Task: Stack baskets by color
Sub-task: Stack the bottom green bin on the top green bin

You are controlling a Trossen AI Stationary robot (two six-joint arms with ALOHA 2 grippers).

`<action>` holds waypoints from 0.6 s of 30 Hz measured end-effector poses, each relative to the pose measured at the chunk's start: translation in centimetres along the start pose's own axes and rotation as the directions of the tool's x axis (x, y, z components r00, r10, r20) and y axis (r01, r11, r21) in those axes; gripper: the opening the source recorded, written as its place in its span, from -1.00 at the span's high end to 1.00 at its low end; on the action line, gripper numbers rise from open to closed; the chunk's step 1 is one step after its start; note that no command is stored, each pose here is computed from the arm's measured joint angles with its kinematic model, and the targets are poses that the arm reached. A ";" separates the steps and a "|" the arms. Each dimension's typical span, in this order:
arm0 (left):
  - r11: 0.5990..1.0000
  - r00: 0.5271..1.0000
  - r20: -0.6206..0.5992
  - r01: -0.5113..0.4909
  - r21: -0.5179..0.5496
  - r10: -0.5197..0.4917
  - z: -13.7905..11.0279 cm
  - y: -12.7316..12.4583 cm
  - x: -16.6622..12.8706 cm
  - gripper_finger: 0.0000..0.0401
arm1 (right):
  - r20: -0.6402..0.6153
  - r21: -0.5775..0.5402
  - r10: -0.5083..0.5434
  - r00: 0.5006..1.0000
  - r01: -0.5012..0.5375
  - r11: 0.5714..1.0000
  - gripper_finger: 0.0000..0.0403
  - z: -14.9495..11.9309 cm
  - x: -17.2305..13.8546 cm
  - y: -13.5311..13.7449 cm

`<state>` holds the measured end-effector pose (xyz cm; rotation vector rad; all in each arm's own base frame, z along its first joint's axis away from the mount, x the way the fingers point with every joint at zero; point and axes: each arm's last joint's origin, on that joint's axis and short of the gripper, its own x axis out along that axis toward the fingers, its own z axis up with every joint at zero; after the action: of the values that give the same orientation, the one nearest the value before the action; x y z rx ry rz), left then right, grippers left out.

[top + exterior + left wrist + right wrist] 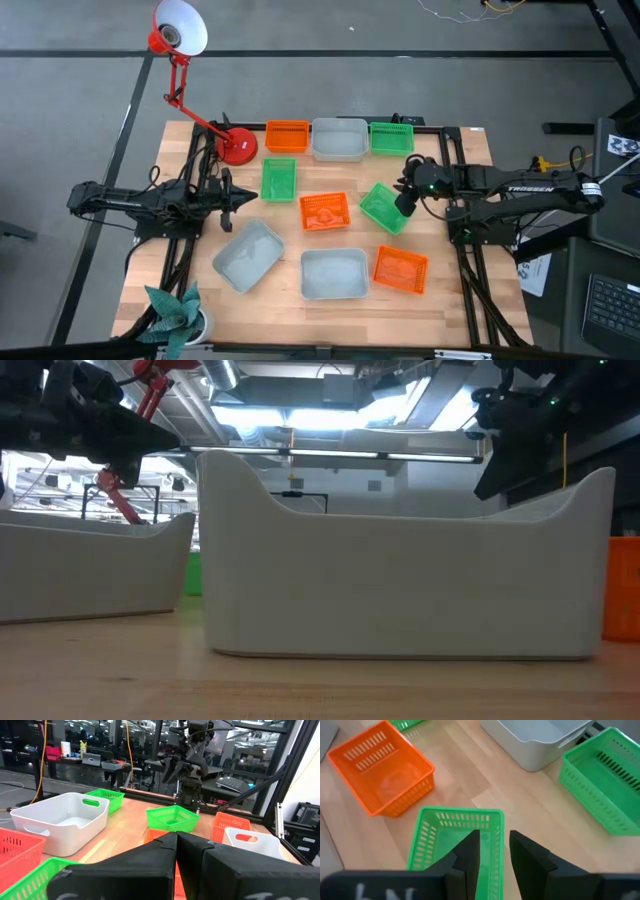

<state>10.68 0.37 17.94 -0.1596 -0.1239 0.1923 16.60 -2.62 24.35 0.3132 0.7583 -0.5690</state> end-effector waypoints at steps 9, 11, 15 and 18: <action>1.000 1.000 -0.024 -0.006 0.006 0.006 -0.2 0.0 0.0 1.00 | 0.003 -0.029 0.002 1.000 -0.002 1.000 0.48 0.0 0.0 0.0; 1.000 0.999 -0.021 -0.026 0.007 0.026 -0.2 0.1 0.0 1.00 | -0.015 -0.004 0.005 1.000 -0.005 1.000 0.48 -0.1 0.0 0.0; 0.998 0.998 -0.018 -0.055 0.008 0.055 -0.2 0.2 0.0 1.00 | -0.074 0.019 0.070 0.995 -0.069 0.997 0.48 -0.5 -0.1 0.2; 0.998 0.998 -0.029 -0.056 0.011 0.056 -0.3 0.2 0.0 1.00 | -0.092 0.031 0.114 0.989 -0.112 0.993 0.48 -0.7 -0.1 0.5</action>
<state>10.69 0.51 17.58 -0.1557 -0.0898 0.2460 16.46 -1.84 24.03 0.4061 0.8188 -0.4594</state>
